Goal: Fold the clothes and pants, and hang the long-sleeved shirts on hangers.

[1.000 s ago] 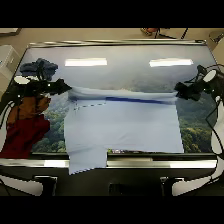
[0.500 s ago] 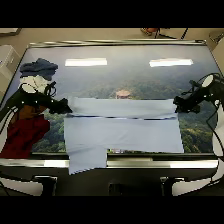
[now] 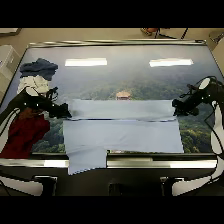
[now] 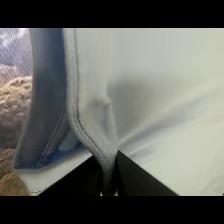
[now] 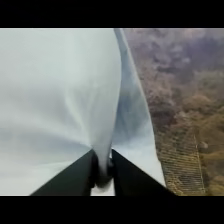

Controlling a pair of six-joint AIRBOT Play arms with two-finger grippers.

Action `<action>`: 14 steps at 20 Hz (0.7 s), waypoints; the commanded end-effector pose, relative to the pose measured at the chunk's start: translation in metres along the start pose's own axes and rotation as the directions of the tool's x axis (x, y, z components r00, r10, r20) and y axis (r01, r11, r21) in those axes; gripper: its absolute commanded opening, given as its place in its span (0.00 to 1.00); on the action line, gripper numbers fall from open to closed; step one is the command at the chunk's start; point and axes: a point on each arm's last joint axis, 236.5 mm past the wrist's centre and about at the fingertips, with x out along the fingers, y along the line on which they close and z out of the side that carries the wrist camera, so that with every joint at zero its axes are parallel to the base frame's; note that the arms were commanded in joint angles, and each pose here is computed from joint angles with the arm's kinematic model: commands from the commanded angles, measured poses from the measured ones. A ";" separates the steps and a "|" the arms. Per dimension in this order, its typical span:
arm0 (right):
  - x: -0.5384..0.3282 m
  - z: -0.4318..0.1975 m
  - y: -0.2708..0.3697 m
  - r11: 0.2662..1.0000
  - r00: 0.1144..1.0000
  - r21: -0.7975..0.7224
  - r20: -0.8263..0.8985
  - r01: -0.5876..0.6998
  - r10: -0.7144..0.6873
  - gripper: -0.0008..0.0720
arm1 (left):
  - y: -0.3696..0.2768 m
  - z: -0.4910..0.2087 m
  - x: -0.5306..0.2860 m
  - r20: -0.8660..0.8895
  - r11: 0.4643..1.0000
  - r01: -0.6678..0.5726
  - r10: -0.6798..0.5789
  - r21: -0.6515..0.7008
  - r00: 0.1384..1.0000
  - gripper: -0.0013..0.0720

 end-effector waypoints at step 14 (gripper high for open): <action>-0.041 -0.105 -0.065 0.983 0.982 0.182 -0.181 -0.021 0.054 0.80 | 0.026 -0.174 -0.002 -0.159 0.993 0.091 -0.103 -0.080 0.982 0.71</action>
